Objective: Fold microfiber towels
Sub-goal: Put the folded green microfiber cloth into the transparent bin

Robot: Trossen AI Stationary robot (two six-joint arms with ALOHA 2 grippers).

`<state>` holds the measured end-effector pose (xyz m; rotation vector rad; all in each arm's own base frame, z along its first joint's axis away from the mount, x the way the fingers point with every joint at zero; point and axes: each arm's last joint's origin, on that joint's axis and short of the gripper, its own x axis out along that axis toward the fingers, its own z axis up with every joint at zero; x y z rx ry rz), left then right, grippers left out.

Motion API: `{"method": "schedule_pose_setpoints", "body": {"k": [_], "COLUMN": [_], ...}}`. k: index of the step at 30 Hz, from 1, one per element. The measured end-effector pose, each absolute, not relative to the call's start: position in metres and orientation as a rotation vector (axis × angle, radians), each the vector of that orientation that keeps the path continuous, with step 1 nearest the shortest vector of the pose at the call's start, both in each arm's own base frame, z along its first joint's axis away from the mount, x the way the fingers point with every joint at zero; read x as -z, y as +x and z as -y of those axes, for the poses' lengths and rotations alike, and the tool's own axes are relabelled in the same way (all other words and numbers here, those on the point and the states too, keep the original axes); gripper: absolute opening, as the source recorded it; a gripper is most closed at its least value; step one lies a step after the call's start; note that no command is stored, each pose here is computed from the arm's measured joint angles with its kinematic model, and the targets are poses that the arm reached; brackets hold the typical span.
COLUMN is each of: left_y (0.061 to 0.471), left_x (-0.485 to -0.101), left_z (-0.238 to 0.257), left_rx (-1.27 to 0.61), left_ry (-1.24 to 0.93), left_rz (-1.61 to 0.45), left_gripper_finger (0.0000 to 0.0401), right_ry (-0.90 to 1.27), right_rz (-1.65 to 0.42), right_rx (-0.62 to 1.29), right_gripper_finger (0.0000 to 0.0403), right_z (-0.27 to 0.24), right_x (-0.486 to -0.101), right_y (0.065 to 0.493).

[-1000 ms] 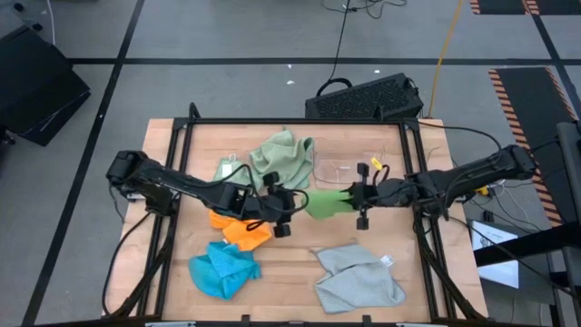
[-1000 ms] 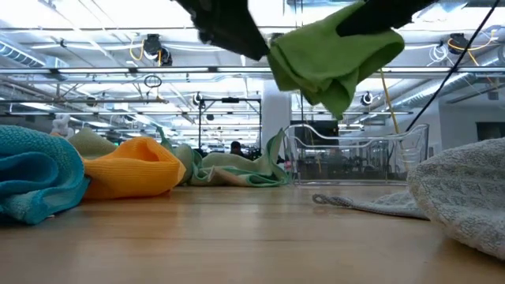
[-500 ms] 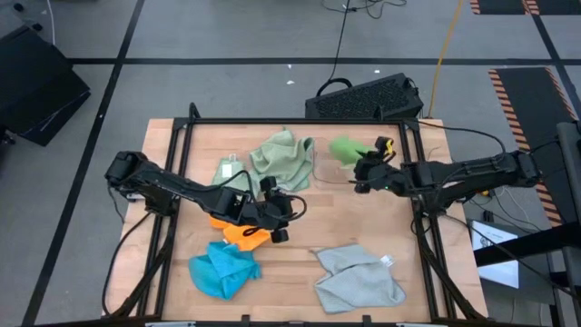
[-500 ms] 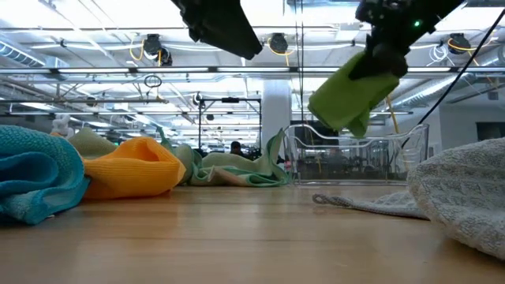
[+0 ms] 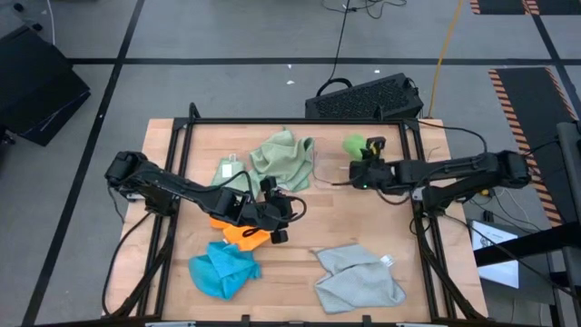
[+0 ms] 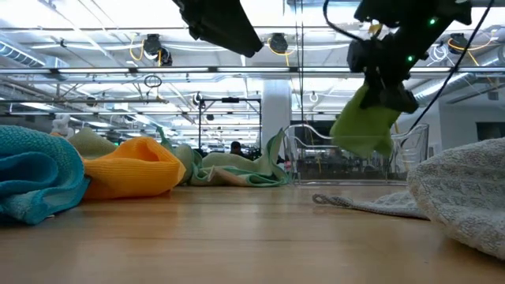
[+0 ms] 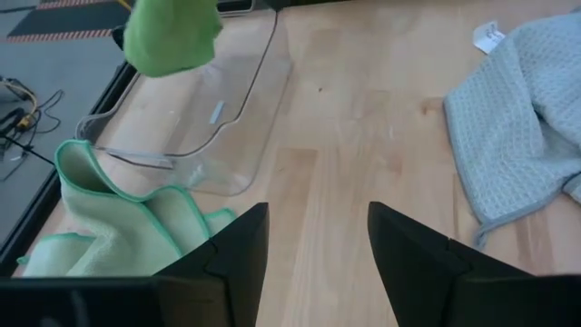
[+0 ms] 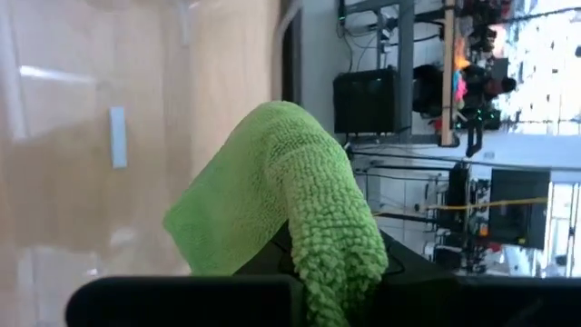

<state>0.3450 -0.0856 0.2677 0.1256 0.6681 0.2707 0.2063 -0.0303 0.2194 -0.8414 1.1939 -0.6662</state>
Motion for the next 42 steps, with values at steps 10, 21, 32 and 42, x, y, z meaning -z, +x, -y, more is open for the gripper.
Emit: {"method": "schedule_pose_setpoints", "body": {"k": [10, 21, 32, 42], "left_y": [0.344, 0.344, 0.344, 0.344], "left_x": [-0.268, -0.268, -0.268, -0.268], "left_z": [0.090, 0.091, 0.091, 0.091], "left_rx": [-0.277, -0.275, -0.274, -0.275], "left_ry": [0.128, 0.128, 0.132, 0.129], "left_rz": [-0.661, -0.660, -0.661, -0.662], "left_gripper_finger": [0.0191, 0.0191, 0.0191, 0.0191], "right_ry": [-0.999, -0.986, -0.778, -0.679], "right_rz": [-1.364, -1.453, -1.459, -1.418], "right_rx": [0.537, 0.395, 0.246, 0.217], "right_gripper_finger": [0.0022, 0.0022, 0.0026, 0.0120], "right_z": [0.031, 0.031, 0.046, 0.055], "right_x": [-0.193, -0.172, -0.167, -0.173], "right_y": [0.220, 0.228, 0.227, 0.223]}}
